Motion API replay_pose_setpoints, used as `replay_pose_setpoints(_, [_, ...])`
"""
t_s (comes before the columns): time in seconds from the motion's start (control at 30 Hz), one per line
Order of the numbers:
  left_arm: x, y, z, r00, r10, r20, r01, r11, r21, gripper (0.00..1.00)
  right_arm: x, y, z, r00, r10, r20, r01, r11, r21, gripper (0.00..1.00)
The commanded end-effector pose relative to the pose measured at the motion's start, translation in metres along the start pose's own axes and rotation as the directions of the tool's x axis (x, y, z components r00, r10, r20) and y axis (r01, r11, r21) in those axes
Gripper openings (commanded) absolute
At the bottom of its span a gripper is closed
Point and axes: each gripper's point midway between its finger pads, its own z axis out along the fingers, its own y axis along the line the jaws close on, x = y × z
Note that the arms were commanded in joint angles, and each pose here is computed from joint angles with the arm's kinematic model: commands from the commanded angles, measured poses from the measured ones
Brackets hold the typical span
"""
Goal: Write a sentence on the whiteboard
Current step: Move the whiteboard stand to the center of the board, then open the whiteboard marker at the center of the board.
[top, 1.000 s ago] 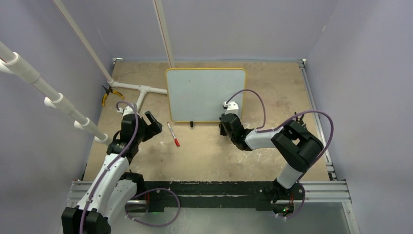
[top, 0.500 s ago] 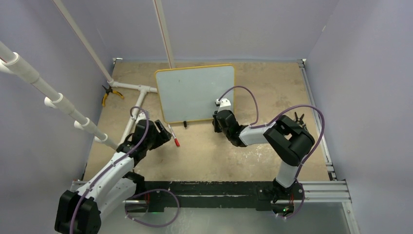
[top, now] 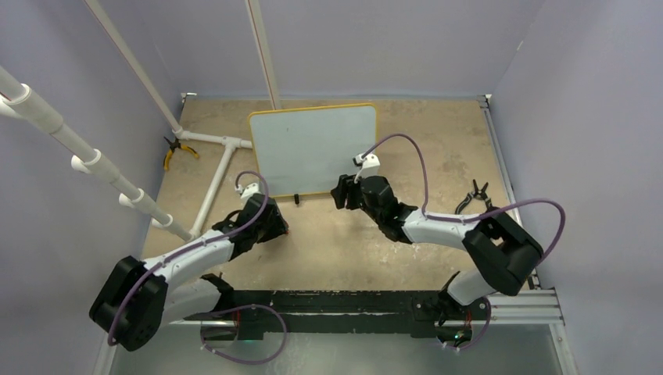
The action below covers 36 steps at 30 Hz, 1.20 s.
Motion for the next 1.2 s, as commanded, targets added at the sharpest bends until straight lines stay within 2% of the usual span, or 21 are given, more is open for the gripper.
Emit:
replay_pose_setpoints(0.0, [-0.012, -0.019, 0.007, 0.998, 0.042, 0.051, -0.041, 0.999, -0.022, 0.50, -0.024, 0.010, -0.015, 0.997, 0.023, 0.073, -0.020, 0.999, -0.050, 0.64])
replay_pose_setpoints(0.17, [-0.010, -0.019, 0.015, 0.990, 0.135, 0.027, -0.132, 0.986, -0.101, 0.46, -0.038, 0.013, -0.024, 0.993, 0.017, 0.115, -0.009, 0.998, -0.067, 0.65])
replay_pose_setpoints(0.53, [-0.002, 0.036, 0.001, 0.956, 0.279, -0.092, -0.293, 0.893, -0.341, 0.30, -0.050, 0.018, -0.031, 0.986, 0.024, 0.164, -0.007, 0.995, -0.102, 0.65])
replay_pose_setpoints(0.73, [0.004, 0.034, 0.000, 0.959, 0.263, -0.103, -0.282, 0.909, -0.307, 0.29, -0.045, 0.021, -0.029, 0.987, 0.023, 0.158, -0.004, 0.993, -0.120, 0.65])
replay_pose_setpoints(0.83, [0.011, 0.032, 0.003, 0.953, 0.269, -0.142, -0.300, 0.908, -0.294, 0.25, -0.045, 0.022, -0.029, 0.987, 0.023, 0.157, -0.003, 0.992, -0.124, 0.65])
replay_pose_setpoints(0.93, [0.012, 0.034, 0.004, 0.943, 0.288, -0.168, -0.327, 0.894, -0.307, 0.17, -0.048, 0.023, -0.031, 0.986, 0.025, 0.165, -0.003, 0.991, -0.133, 0.64])
replay_pose_setpoints(1.07, [0.013, 0.035, 0.002, 0.937, 0.298, -0.183, -0.342, 0.887, -0.309, 0.00, -0.055, 0.030, -0.037, 0.982, 0.032, 0.184, 0.000, 0.985, -0.172, 0.65])
replay_pose_setpoints(1.17, [0.011, 0.036, -0.001, 0.938, 0.301, -0.173, -0.342, 0.887, -0.309, 0.00, -0.057, 0.043, -0.048, 0.982, 0.042, 0.185, 0.006, 0.967, -0.253, 0.68])
